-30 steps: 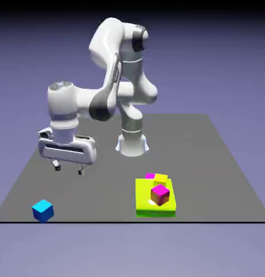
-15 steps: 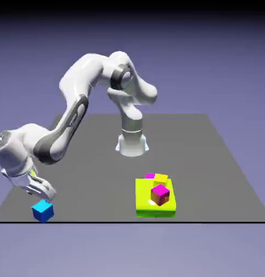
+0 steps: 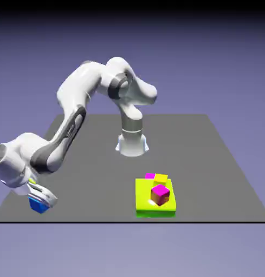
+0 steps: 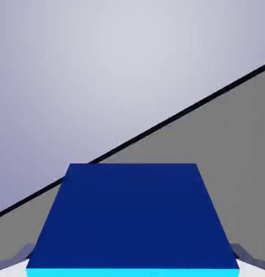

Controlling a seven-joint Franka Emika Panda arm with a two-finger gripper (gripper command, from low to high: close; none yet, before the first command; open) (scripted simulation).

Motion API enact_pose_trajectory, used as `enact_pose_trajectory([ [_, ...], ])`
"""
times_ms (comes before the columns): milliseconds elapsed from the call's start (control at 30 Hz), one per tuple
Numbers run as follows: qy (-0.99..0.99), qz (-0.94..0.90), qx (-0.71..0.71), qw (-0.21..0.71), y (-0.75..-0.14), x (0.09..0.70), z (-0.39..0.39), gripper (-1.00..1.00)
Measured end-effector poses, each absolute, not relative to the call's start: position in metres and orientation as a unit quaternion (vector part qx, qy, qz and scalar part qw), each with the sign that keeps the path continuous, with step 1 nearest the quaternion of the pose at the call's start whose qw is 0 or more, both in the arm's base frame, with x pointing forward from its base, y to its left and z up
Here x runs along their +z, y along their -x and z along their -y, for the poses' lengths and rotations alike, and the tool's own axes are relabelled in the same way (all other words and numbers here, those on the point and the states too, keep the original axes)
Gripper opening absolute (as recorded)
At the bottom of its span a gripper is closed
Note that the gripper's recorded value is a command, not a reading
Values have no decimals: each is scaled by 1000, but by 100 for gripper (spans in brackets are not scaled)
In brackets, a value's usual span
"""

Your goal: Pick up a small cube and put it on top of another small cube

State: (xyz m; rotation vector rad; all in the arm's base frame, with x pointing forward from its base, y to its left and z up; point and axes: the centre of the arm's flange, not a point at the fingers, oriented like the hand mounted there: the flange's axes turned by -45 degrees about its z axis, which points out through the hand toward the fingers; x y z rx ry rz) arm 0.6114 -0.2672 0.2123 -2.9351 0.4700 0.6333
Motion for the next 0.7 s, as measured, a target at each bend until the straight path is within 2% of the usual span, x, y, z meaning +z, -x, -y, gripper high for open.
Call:
enact_pose_trajectory([
  [200, 973, 92, 212, 7, -622, 258, 62, -100],
  [400, 915, 347, 197, -68, -561, 304, -132, -100],
  [467, 903, 377, 193, -79, -549, 309, -153, -100],
  [567, 903, 376, 193, -80, -538, 256, -142, -100],
  [600, 903, 377, 193, -79, -535, 244, -139, 100],
  [700, 902, 377, 193, -81, -540, 261, -143, 100],
])
